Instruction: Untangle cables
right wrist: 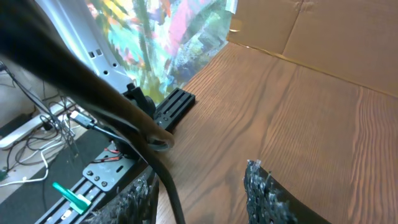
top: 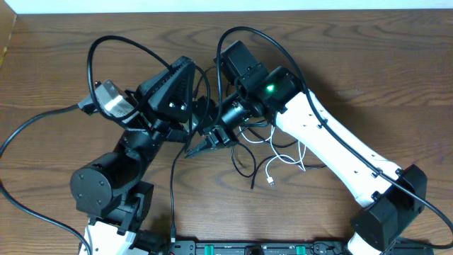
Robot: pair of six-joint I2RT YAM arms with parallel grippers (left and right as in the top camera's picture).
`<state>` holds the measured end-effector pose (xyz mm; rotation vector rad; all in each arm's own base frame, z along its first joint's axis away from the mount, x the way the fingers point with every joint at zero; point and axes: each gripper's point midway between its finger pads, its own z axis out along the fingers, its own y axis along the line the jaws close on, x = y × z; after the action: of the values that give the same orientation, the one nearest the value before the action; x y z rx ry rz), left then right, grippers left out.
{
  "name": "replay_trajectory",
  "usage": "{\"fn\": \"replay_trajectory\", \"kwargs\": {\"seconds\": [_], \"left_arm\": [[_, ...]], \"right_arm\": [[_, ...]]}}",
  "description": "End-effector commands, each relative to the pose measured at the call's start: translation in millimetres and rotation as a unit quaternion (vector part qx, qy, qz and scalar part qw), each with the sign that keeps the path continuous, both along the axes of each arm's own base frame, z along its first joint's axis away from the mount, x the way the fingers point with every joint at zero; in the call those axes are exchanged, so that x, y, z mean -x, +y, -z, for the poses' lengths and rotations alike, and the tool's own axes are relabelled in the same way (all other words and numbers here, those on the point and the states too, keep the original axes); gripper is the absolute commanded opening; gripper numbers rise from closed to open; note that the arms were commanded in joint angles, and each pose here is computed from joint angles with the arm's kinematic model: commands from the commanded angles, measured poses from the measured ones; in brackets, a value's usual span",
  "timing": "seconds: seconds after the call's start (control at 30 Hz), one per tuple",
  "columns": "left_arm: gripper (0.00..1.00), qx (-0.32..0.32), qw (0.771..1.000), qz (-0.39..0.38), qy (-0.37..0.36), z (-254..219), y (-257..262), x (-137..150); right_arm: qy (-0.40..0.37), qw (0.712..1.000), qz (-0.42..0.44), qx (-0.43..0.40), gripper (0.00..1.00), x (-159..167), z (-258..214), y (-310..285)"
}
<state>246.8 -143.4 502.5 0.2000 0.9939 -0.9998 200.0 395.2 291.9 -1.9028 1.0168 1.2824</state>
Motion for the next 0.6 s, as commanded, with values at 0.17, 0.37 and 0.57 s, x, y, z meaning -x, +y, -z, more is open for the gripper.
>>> {"fn": "replay_trajectory", "kwargs": {"seconds": [0.17, 0.37, 0.57], "left_arm": [[0.07, 0.002, 1.0, 0.004, -0.005, -4.9, 1.5, 4.6], [0.07, 0.002, 1.0, 0.004, -0.004, -4.4, 1.3, 4.2], [0.07, 0.002, 1.0, 0.004, -0.004, -4.4, 1.3, 4.2]], "right_arm": [[-0.003, 0.999, -0.039, -0.035, 0.42, 21.2, -11.4, 12.4], [0.002, 0.999, -0.033, -0.036, 0.25, 19.2, -14.5, 15.9], [0.009, 1.0, -0.003, -0.002, 0.01, 11.6, -5.7, 17.3]]}}
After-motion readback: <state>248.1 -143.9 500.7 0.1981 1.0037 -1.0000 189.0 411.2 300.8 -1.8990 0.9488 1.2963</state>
